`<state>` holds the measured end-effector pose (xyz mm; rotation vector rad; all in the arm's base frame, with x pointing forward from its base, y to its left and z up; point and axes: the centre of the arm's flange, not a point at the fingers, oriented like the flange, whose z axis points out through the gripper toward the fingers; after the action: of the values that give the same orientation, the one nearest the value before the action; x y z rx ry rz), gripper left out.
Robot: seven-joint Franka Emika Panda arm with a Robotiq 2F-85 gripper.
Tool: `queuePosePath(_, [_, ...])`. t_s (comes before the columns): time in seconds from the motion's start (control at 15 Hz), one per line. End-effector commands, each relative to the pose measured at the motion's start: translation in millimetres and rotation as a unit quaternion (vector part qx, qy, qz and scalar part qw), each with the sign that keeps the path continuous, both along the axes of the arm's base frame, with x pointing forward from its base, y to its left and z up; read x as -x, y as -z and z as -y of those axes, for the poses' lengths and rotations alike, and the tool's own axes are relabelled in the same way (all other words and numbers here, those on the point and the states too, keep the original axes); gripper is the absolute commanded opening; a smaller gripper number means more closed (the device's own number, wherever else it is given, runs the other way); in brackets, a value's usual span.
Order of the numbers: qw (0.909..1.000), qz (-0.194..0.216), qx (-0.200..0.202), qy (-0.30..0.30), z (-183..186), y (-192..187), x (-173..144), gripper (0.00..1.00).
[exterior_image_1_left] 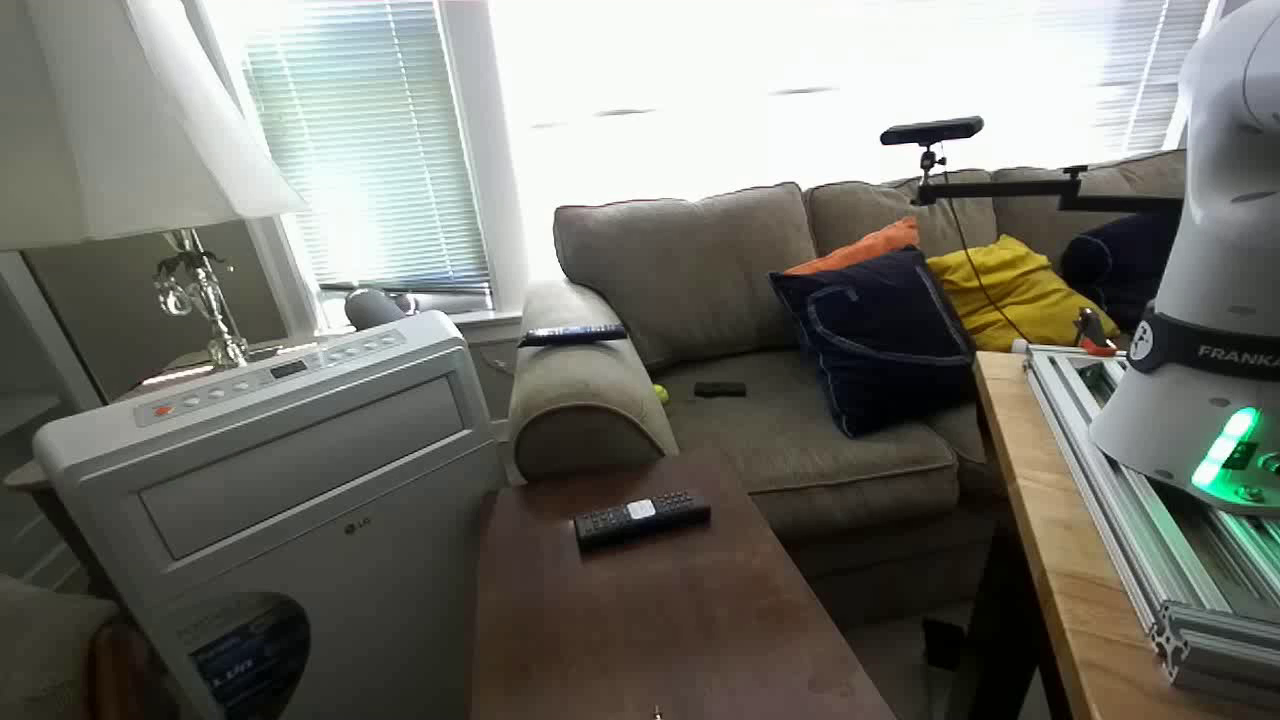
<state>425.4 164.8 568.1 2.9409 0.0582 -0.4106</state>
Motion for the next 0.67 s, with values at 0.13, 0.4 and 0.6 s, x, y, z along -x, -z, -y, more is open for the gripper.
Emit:
queuePosePath(0.13, [1.0000, 0.000, 0.000, 0.000, 0.0, 0.0, 0.0, 1.00])
queuePosePath(0.4, [1.0000, 0.000, 0.000, 0.000, 0.0, 0.0, 0.0, 1.00])
queuePosePath(0.6, [0.9992, 0.030, -0.019, 0.016, 1.3, 6.7, -25.0, 1.00])
